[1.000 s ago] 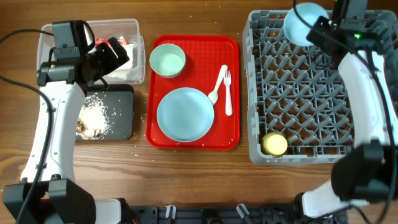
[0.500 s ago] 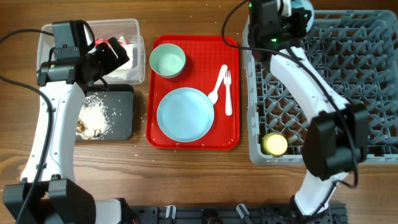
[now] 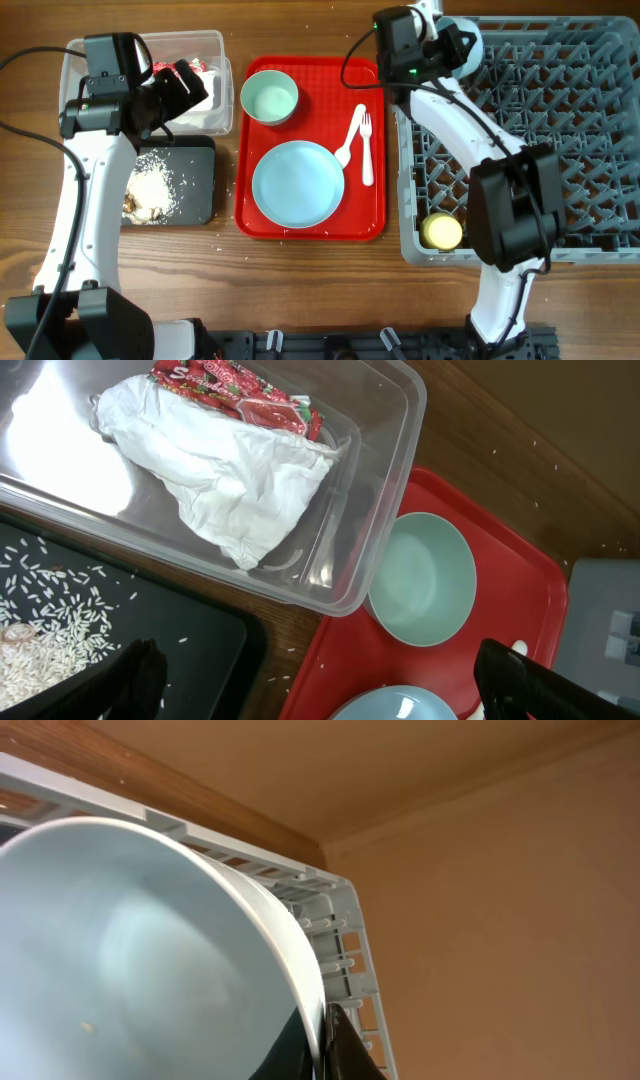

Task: Sort waste into correct bins and load items into the dishwasher rack
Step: 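Grasp the mint bowl on the red tray with the right gripper, then place the mint bowl upright in the rack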

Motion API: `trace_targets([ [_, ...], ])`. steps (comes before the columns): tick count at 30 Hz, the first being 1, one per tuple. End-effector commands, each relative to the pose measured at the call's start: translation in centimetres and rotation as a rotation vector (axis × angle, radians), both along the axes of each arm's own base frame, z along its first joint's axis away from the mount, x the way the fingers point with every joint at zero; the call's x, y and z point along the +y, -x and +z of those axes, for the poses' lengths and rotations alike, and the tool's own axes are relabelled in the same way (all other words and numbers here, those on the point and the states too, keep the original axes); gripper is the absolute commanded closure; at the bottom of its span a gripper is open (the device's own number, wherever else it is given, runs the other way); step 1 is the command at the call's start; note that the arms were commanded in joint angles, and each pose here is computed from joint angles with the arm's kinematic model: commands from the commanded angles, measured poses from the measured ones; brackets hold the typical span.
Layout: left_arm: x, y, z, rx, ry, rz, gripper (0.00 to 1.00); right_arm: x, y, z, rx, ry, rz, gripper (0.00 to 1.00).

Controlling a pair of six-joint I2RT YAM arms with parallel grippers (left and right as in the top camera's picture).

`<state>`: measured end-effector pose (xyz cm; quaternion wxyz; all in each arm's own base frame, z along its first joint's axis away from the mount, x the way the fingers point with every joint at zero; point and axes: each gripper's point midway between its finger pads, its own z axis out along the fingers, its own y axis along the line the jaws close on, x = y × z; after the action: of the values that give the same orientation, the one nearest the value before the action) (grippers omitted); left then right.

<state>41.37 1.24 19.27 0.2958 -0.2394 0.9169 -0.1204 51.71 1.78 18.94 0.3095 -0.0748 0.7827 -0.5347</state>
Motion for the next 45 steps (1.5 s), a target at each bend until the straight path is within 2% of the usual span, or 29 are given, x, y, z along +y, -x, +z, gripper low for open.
trace_targets([
  [1,0.1,-0.1,0.1,-0.003,0.0,0.0,0.0,3.7,-0.5,-2.7,0.073,-0.019,0.11,0.69],
  [4,0.1,-0.1,0.1,-0.003,0.0,0.0,0.0,4.3,-0.4,-2.7,0.072,-0.02,0.122,0.66],
  [6,0.1,-0.1,0.1,-0.003,0.0,0.0,0.0,4.4,-0.4,-2.7,0.072,-0.019,0.123,0.57],
  [9,0.1,-0.1,0.1,-0.003,0.0,0.0,0.0,4.9,-0.5,-2.6,0.03,-0.054,0.124,0.32],
  [12,0.1,-0.1,0.1,-0.003,0.0,0.0,0.0,7.7,-0.8,-3.9,0.036,-0.2,0.225,0.24],
  [15,0.1,-0.1,0.1,-0.003,0.0,0.0,0.0,11.0,-0.9,-4.0,-0.05,-0.491,0.295,0.14],
  [18,0.1,-0.1,0.1,-0.003,0.0,0.0,0.0,16.0,-0.3,0.4,-0.134,-0.911,0.442,0.12],
  [20,0.1,-0.1,0.1,-0.003,0.0,0.0,0.0,19.8,1.2,3.0,-0.099,-1.157,0.567,0.11],
  [22,0.1,-0.1,0.1,-0.003,0.0,0.0,0.0,23.6,3.1,3.9,-0.029,-1.455,0.599,0.11],
  [24,0.1,-0.1,0.1,-0.003,0.0,0.0,0.0,26.1,3.6,2.7,0.025,-1.604,0.6,0.14],
  [27,0.1,-0.1,0.1,-0.003,0.0,0.0,0.0,29.2,3.2,-3.6,0.08,-1.69,0.466,0.27],
  [29,0.1,-0.1,0.1,-0.003,0.0,0.0,0.0,31.0,4.0,-9.1,0.202,-1.761,0.369,0.32],
  [31,0.1,-0.1,0.1,-0.003,0.0,0.0,0.0,31.9,4.3,-12.5,0.282,-1.77,0.329,0.36],
  [34,0.1,-0.1,0.1,-0.003,0.0,0.0,0.0,32.1,4.6,-15.0,0.313,-1.756,0.281,0.43],
  [36,0.1,-0.1,0.1,-0.003,0.0,0.0,0.0,31.8,4.7,-16.3,0.318,-1.745,0.24,0.53],
  [37,0.1,-0.1,0.1,-0.003,0.0,0.0,0.0,31.7,4.8,-16.8,0.326,-1.739,0.228,0.63],
  [39,0.1,-0.1,0.1,-0.003,0.0,0.0,0.0,31.4,4.8,-17.1,0.324,-1.728,0.218,0.81],
  [40,0.1,-0.1,0.1,-0.003,0.0,0.0,0.0,31.3,4.6,-16.5,0.314,-1.731,0.226,0.95],
  [41,0.1,-0.1,0.1,-0.003,0.0,0.0,0.0,31.0,4.2,-15.8,0.302,-1.734,0.23,0.95],
  [44,0.1,-0.1,0.1,-0.003,0.0,0.0,0.0,28.2,2.5,-9.5,0.213,-1.668,0.309,0.96],
  [45,0.1,-0.1,0.1,-0.003,0.0,0.0,0.0,25.4,1.9,-5.9,0.137,-1.607,0.323,0.96],
])
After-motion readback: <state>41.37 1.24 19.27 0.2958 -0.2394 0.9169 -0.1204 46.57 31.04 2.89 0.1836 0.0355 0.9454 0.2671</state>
